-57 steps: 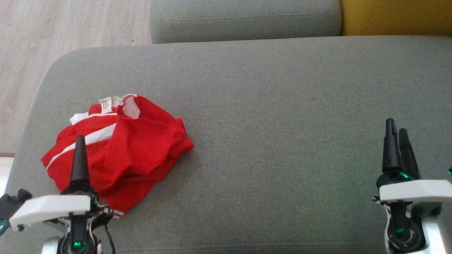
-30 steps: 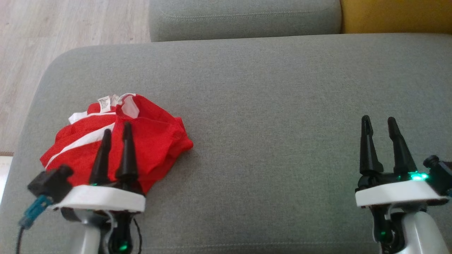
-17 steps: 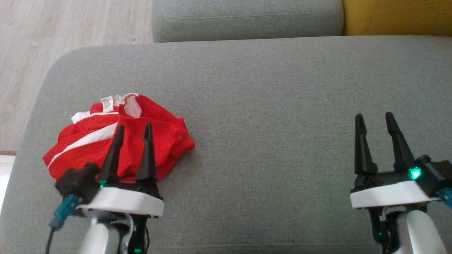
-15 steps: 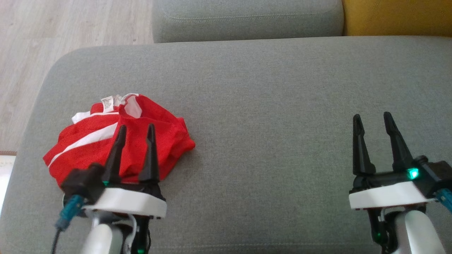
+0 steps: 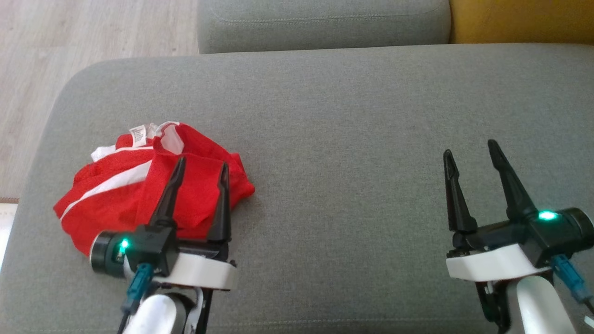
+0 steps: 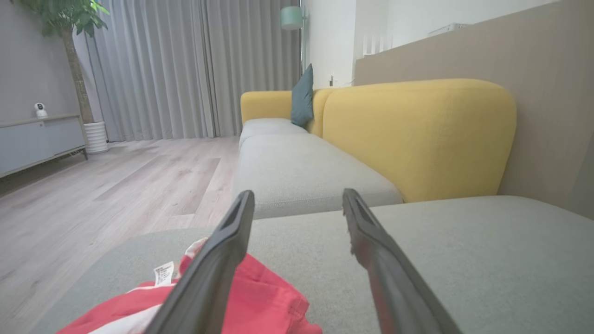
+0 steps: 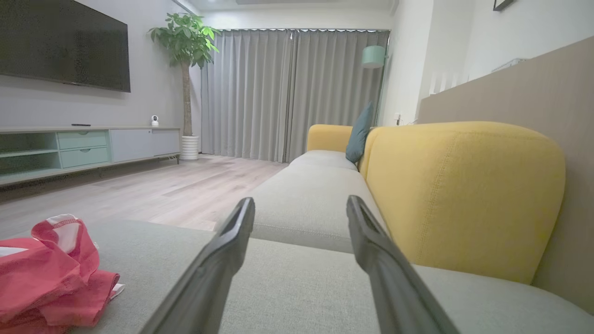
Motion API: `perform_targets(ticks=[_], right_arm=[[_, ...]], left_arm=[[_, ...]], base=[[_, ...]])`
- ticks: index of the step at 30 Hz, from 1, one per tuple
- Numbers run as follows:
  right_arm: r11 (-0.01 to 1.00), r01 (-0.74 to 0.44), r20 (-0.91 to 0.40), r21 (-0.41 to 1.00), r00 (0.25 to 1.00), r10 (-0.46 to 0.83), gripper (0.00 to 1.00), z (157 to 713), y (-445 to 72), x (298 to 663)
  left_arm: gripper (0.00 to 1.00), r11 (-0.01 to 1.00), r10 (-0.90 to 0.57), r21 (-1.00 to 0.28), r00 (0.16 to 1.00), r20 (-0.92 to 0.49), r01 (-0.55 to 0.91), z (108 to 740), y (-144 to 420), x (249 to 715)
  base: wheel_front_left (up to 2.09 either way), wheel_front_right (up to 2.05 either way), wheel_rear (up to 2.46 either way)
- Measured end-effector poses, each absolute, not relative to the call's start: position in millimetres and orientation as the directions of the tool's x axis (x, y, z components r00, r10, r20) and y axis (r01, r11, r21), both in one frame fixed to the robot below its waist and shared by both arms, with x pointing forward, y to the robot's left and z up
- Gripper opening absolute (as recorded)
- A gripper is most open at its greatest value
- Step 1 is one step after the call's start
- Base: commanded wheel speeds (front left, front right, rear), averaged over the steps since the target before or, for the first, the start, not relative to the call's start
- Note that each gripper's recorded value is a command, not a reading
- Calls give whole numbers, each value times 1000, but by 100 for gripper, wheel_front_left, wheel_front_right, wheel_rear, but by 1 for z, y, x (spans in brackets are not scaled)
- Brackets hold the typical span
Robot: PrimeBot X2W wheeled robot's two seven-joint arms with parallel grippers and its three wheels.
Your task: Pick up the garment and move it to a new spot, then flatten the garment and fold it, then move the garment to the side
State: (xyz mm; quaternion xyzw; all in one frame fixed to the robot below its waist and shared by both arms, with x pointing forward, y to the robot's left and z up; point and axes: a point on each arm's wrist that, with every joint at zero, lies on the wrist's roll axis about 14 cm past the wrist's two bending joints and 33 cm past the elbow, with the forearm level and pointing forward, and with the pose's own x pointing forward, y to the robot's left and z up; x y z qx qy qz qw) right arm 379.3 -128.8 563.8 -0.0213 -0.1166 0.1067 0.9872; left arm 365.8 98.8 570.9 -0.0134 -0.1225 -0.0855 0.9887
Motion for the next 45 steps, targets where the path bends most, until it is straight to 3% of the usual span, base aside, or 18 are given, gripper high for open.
perform_targets(ticks=[5,10,23,34,45], right_arm=[[975,-205,249,-87,943,221,100,569,-128,380],[984,-180,252,10,953,172,100,565,-141,381],[965,-105,60,239,994,94,100,497,-157,368],[965,-116,51,235,993,107,100,495,-153,368],[944,-240,60,227,971,233,100,497,-111,378]], left_arm=[[100,987,-105,-89,949,298,137,588,106,368],[100,989,-109,-65,946,306,135,587,111,368],[100,986,-159,-32,974,159,166,533,106,357],[100,988,-138,-43,976,168,147,536,112,358],[100,998,-28,-43,987,160,35,534,149,349]], base=[[0,0,0],[0,0,0],[0,0,0],[0,0,0],[0,0,0]])
